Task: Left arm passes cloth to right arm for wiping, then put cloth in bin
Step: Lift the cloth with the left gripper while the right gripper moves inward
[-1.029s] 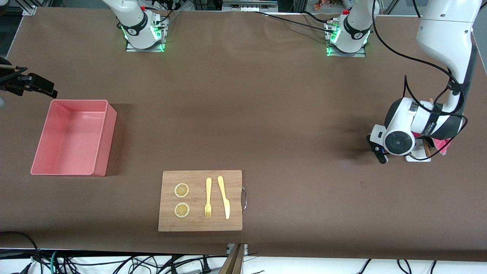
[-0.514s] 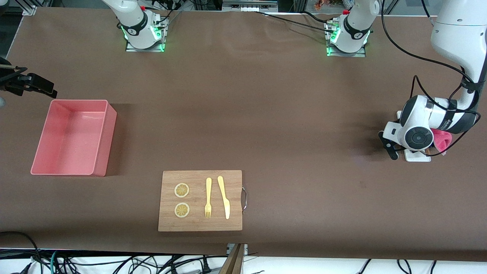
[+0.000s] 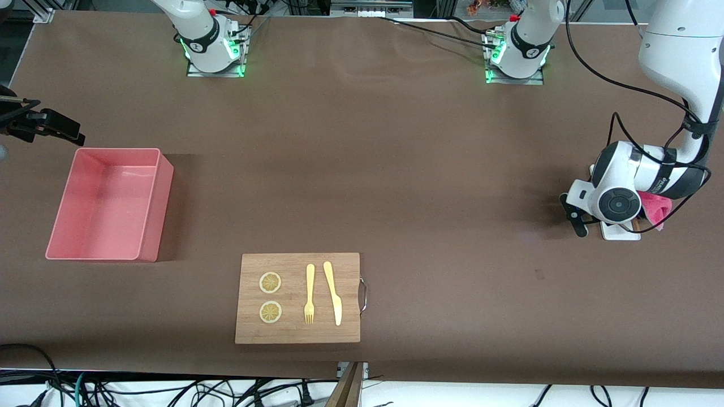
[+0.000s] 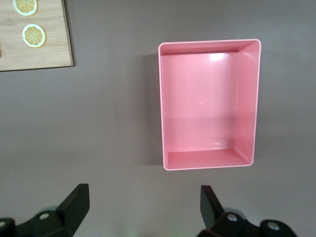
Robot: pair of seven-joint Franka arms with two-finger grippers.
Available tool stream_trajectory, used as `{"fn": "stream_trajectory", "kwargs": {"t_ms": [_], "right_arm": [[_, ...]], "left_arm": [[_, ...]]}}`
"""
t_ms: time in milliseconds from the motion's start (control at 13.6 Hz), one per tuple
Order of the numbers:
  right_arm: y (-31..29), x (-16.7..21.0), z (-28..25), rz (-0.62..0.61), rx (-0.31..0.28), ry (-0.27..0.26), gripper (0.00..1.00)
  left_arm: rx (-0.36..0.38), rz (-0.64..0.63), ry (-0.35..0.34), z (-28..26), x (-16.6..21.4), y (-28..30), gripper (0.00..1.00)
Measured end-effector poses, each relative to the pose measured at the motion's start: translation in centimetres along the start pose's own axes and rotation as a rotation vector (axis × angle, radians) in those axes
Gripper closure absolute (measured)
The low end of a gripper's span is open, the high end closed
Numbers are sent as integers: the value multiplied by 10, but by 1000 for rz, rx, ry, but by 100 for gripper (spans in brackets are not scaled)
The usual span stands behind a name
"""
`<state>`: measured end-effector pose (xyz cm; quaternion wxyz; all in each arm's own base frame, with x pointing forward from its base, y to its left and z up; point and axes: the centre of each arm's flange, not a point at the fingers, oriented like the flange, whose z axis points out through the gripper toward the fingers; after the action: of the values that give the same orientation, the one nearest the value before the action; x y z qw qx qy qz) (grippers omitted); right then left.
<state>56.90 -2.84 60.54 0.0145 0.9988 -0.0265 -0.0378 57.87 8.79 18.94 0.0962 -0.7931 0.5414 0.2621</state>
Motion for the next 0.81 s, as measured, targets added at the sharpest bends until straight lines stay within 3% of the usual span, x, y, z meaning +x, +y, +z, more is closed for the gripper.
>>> {"fn": "stream_trajectory", "kwargs": {"t_ms": [73, 220, 588, 808], "right_arm": [[0, 0, 0, 0, 0, 0, 0], [0, 0, 0, 1, 0, 0, 0], [-2, 8, 11, -2, 0, -12, 0], [-5, 17, 27, -9, -1, -36, 0]], "left_arm": [[2, 1, 0, -2, -1, 0, 88], [3, 9, -6, -10, -1, 2, 98], [19, 9, -24, -67, 5, 2, 98], [-35, -31, 4, -126, 7, 3, 98]]}}
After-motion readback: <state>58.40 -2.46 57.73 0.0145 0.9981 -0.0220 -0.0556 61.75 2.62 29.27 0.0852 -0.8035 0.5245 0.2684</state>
